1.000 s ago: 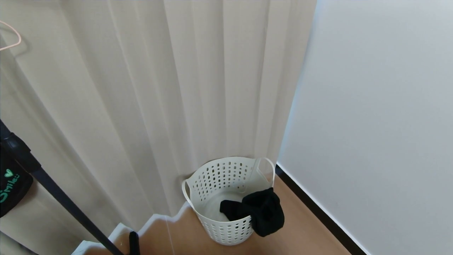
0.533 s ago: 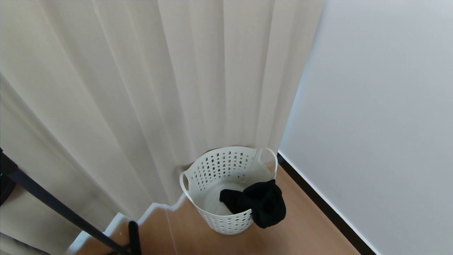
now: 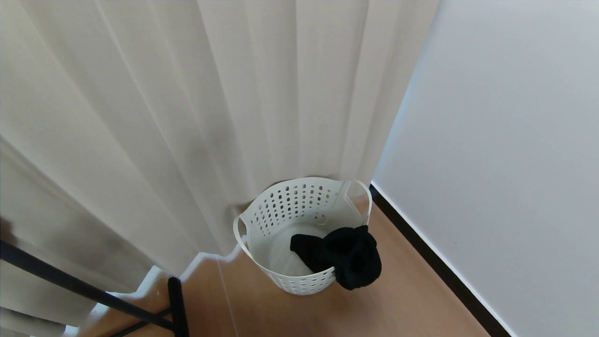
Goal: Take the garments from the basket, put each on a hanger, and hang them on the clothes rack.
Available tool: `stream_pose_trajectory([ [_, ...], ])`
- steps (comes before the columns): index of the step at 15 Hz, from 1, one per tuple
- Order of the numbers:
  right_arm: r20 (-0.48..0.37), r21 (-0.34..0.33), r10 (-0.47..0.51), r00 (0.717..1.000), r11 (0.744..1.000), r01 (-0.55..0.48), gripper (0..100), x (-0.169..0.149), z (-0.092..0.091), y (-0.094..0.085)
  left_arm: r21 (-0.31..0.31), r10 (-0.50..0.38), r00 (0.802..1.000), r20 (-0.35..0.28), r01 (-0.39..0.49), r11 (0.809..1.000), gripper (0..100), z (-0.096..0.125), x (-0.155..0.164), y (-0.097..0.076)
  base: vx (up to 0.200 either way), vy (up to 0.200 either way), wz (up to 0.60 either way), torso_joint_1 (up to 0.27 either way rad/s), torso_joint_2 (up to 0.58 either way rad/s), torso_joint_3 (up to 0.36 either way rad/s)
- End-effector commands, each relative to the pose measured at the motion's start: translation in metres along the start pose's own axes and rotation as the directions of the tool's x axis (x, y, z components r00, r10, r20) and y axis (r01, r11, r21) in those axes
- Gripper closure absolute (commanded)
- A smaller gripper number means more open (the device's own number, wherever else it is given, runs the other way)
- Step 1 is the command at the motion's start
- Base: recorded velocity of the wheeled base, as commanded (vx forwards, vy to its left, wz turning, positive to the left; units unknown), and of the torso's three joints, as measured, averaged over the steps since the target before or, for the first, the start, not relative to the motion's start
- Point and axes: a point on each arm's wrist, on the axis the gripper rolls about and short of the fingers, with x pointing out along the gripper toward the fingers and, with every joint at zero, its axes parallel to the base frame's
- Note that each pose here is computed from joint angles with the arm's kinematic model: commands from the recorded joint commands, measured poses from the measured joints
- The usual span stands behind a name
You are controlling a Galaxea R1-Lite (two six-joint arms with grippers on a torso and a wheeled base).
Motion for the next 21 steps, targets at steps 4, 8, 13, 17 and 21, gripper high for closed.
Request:
stream_pose_trajectory([
  [4,-0.001,-0.001,0.0,1.0,1.0,0.0,0,0.0,0.0,0.0,-0.001,0.002,1.0,-0.002,-0.002,1.0,0,0.0,0.0,0.0,0.0,0.0,0.0,0.0,0.0,-0.2],
  [8,-0.001,0.014,-0.008,1.0,1.0,0.008,0,0.0,0.0,0.0,0.001,0.003,1.0,-0.002,-0.003,1.0,0,0.0,0.0,0.0,0.0,0.0,0.0,0.001,0.0,-0.2],
  [13,-0.002,-0.017,-0.001,1.0,1.0,0.001,0,0.0,0.0,0.0,-0.001,0.005,1.0,-0.002,-0.005,1.0,0,0.0,0.0,0.0,0.0,0.0,0.0,0.001,0.0,-0.196],
  [17,-0.183,-0.091,0.152,0.971,0.981,-0.171,0,0.016,0.0,0.002,-0.007,0.008,1.0,-0.001,-0.008,1.0,0,0.0,0.0,0.0,0.0,0.0,0.0,0.005,0.0,-0.135],
  [21,-0.412,-0.056,0.313,0.856,0.929,-0.367,0,0.088,0.061,0.015,-0.007,0.008,1.0,-0.001,-0.008,1.0,0,0.0,0.0,0.0,0.0,0.0,0.0,0.0,0.0,0.0],
])
